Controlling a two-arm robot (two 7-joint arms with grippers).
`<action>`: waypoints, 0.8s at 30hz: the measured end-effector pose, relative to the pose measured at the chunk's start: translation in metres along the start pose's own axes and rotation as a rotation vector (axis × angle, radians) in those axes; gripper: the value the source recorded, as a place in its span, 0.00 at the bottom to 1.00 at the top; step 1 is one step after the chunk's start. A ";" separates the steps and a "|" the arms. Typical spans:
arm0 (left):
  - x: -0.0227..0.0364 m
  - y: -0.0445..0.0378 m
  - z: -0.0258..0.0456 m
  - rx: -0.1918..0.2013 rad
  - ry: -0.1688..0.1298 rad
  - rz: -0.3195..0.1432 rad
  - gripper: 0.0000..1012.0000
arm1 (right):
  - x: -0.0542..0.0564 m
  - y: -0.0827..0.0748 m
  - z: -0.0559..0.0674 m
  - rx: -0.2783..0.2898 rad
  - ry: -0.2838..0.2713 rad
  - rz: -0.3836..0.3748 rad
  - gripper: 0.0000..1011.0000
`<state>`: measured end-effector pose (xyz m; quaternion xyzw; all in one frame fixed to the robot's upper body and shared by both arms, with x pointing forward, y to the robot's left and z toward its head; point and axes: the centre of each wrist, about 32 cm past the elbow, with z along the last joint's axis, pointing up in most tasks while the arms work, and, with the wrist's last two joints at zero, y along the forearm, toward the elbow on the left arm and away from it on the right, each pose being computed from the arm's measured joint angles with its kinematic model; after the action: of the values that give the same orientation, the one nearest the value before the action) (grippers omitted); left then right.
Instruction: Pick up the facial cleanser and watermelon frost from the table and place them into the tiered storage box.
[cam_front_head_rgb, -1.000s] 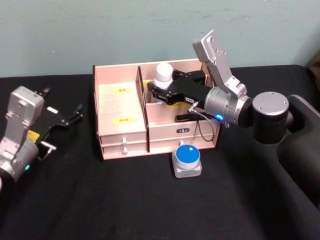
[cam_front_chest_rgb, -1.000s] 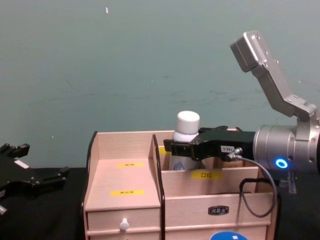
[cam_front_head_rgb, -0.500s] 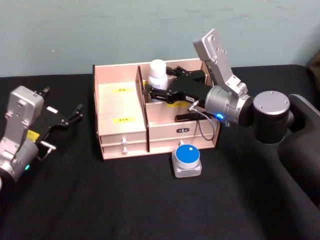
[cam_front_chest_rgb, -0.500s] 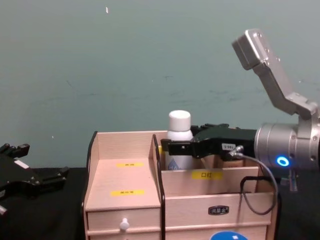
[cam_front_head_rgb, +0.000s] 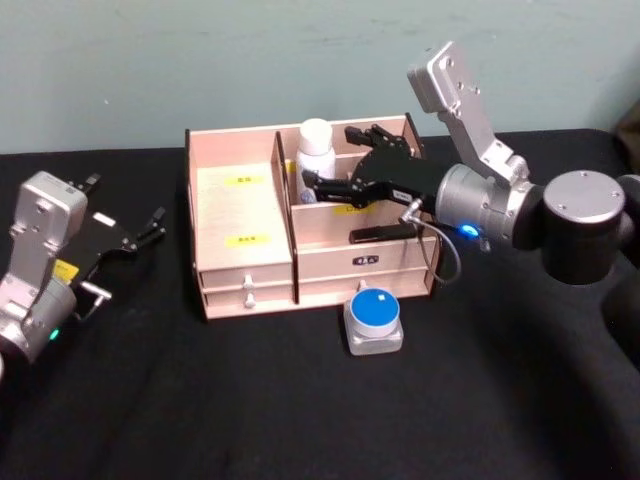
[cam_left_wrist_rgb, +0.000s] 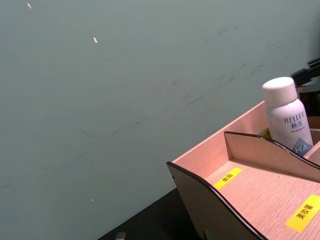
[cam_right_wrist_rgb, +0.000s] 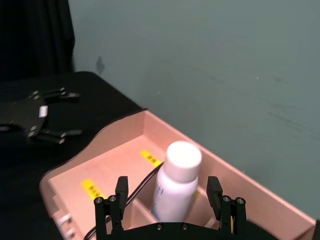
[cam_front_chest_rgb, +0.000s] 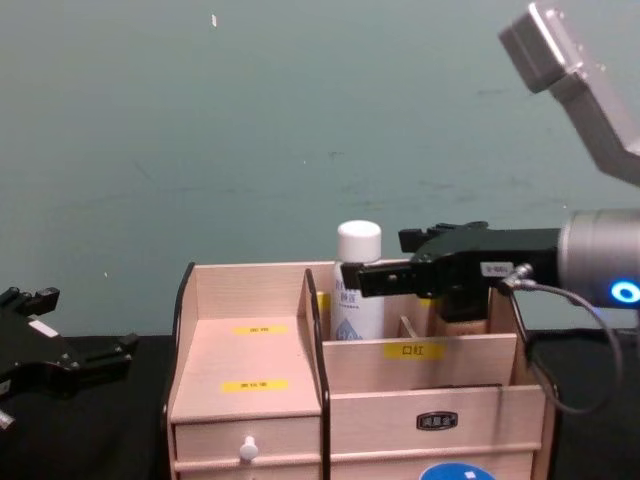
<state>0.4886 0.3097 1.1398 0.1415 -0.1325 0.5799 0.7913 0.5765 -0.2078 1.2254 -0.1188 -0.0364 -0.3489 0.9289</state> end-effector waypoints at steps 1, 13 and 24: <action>0.0000 0.0000 0.0000 0.000 0.000 0.000 1.00 | -0.001 -0.003 0.001 -0.006 -0.001 0.003 0.99; 0.0000 0.0000 0.0000 0.000 0.000 0.000 1.00 | -0.032 -0.061 0.001 -0.099 0.015 0.056 0.99; 0.0000 0.0000 0.0000 0.000 0.000 0.000 1.00 | -0.057 -0.101 -0.008 -0.167 0.015 0.033 0.99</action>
<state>0.4886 0.3096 1.1398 0.1415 -0.1324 0.5799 0.7913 0.4676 -0.2470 1.2284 -0.1937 0.0017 -0.3362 0.9217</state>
